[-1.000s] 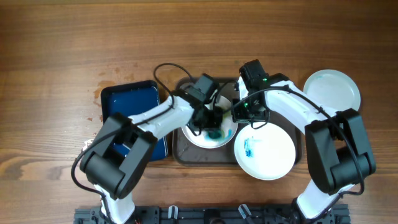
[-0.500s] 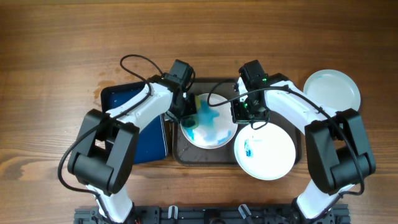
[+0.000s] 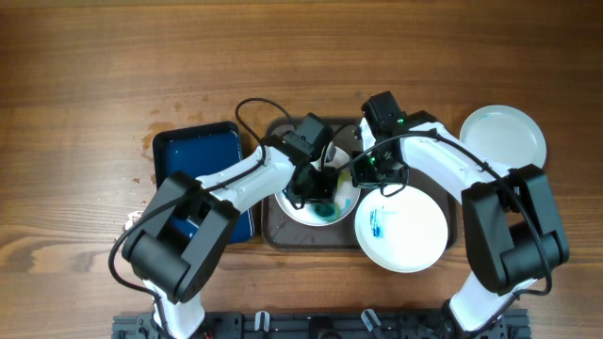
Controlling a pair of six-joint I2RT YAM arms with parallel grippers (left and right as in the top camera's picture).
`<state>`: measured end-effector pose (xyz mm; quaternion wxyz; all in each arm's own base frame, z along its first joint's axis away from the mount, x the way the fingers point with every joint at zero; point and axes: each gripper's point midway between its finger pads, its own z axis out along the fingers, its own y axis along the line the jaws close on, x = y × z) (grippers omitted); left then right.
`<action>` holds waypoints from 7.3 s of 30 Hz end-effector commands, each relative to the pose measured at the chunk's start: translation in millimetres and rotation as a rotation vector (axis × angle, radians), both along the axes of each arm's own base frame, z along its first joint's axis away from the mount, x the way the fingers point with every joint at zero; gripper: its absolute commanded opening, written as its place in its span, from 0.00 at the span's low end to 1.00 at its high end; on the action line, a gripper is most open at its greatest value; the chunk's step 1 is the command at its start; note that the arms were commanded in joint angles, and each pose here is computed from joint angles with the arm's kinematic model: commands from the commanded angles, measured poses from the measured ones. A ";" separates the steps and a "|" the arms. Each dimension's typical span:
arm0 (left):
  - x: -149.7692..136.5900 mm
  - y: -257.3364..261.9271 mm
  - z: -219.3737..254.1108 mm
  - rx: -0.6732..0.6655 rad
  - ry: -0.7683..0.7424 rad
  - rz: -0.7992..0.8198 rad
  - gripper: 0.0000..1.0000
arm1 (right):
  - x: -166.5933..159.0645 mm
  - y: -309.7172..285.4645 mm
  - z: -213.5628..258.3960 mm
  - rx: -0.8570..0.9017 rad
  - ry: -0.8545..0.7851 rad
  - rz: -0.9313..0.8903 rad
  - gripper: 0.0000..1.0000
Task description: Clean dirty plates on tray and stack at the side
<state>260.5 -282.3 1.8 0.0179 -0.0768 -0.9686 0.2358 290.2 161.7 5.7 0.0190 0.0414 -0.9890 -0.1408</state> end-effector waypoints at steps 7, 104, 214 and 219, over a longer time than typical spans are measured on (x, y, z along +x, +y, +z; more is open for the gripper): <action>42.6 115.2 -50.8 0.447 -0.093 0.292 0.04 | -0.5 -4.9 6.4 -0.019 -0.021 0.014 0.04; 51.1 220.9 150.5 0.452 -0.129 0.540 0.04 | 56.8 -73.3 179.1 -0.387 -0.674 0.176 0.04; 21.3 486.0 185.5 0.382 -0.079 1.366 0.04 | -8.7 289.9 332.4 -0.889 -1.479 0.878 0.04; 20.9 484.9 185.1 0.382 -0.075 1.363 0.04 | -8.5 286.2 312.5 -0.749 -1.431 0.778 0.04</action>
